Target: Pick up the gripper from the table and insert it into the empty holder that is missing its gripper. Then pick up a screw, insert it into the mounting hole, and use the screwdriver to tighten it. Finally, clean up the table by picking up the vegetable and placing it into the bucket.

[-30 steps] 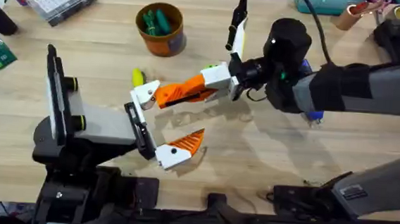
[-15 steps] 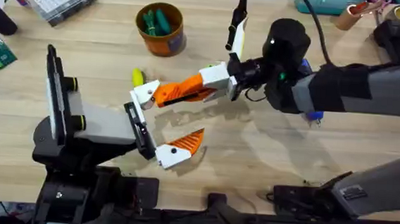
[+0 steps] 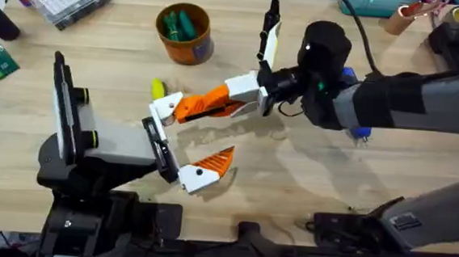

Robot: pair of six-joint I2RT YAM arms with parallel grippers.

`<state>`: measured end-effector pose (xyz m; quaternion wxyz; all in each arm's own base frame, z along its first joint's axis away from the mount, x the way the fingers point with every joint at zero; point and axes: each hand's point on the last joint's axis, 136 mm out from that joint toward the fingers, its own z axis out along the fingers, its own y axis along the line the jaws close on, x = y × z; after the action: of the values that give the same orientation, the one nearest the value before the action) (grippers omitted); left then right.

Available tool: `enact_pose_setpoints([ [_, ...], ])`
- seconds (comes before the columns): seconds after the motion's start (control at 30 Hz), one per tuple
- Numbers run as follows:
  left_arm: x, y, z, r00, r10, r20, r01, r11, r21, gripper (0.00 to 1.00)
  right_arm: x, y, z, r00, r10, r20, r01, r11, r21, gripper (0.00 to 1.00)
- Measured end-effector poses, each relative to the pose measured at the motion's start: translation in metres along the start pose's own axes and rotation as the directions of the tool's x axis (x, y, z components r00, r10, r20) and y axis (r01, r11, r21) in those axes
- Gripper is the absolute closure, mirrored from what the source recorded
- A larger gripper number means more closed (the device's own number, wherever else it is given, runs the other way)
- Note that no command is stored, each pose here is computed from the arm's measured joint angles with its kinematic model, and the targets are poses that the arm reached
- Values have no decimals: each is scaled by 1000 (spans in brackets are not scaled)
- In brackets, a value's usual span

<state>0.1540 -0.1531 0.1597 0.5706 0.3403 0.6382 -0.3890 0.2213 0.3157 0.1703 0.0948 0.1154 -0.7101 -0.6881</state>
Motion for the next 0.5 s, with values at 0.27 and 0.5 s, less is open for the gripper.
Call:
enact_pose_setpoints([
  [0.27,0,2,0,1000,-2,1,2,1000,-9,12,-4,-1,2,999,35,-2,-35,999,13,987],
  [0.5,-1,5,0,1000,-5,3,5,1000,-27,12,-9,1,10,1000,23,-7,-23,999,27,989],
])
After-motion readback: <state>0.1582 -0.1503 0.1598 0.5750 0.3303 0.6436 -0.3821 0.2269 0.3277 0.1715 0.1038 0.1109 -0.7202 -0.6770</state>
